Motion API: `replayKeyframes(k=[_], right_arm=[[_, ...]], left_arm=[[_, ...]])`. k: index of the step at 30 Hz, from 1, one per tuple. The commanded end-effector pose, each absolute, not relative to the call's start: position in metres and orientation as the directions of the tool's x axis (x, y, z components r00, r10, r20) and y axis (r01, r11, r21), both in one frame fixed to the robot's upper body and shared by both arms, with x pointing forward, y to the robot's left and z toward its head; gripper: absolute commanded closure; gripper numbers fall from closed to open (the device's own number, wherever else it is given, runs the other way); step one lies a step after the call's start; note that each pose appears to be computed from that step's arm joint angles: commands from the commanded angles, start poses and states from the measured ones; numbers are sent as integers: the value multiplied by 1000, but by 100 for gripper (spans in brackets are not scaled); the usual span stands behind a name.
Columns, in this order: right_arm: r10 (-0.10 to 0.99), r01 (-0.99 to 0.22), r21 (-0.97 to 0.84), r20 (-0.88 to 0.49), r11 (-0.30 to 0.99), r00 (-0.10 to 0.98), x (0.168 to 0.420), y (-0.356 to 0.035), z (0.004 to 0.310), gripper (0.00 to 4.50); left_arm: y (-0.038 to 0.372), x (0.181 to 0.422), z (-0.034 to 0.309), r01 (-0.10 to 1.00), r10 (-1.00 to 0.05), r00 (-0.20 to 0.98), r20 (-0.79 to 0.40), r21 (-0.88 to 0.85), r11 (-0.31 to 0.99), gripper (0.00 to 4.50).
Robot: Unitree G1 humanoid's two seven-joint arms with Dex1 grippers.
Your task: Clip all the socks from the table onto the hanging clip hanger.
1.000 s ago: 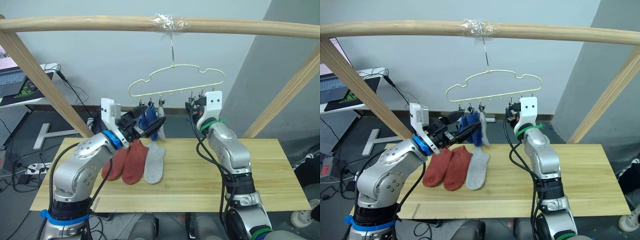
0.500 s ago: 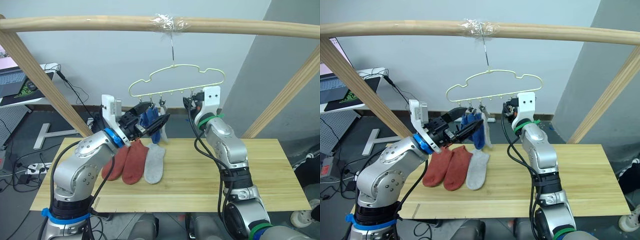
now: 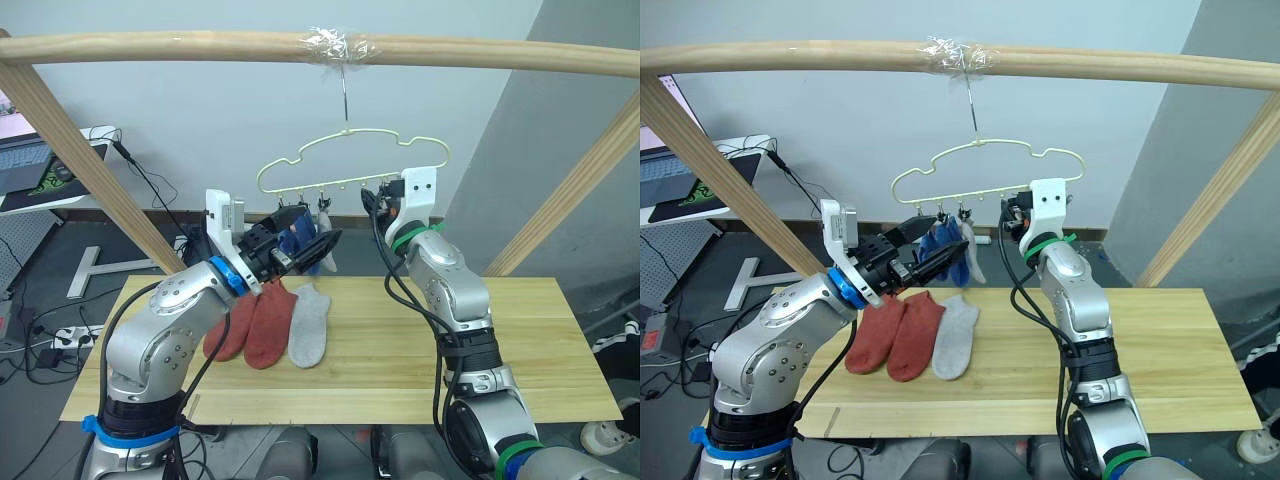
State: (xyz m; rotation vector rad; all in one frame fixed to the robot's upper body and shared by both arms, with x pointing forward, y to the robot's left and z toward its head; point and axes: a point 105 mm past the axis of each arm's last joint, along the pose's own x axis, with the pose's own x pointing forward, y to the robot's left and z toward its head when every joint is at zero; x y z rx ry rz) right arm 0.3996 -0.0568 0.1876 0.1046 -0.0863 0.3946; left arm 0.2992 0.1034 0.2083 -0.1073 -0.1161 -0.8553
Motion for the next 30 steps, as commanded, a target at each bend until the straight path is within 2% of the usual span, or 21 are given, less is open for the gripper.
replayKeyframes(k=[1,14,17,19,23,27,30], right_arm=[[393,-410,78,171,909,904,398,-53,205,256],[400,-417,81,169,905,901,397,-52,203,256],[398,-416,85,174,905,901,398,-53,205,306],[398,-417,84,175,905,900,398,-53,205,368],[397,-416,85,176,905,901,398,-54,205,449],[397,-416,87,176,905,901,398,-56,205,449],[399,-416,87,167,905,902,399,-58,204,449]], left_arm=[[97,291,224,779,-764,616,195,-1,628,0],[95,289,226,785,-770,605,202,5,619,0],[95,290,225,785,-770,606,201,3,619,0],[95,290,224,784,-768,609,198,-1,621,0],[95,290,221,781,-766,613,193,-7,624,0],[96,291,218,777,-763,620,183,-8,630,0],[100,296,199,744,-741,662,109,23,668,0]])
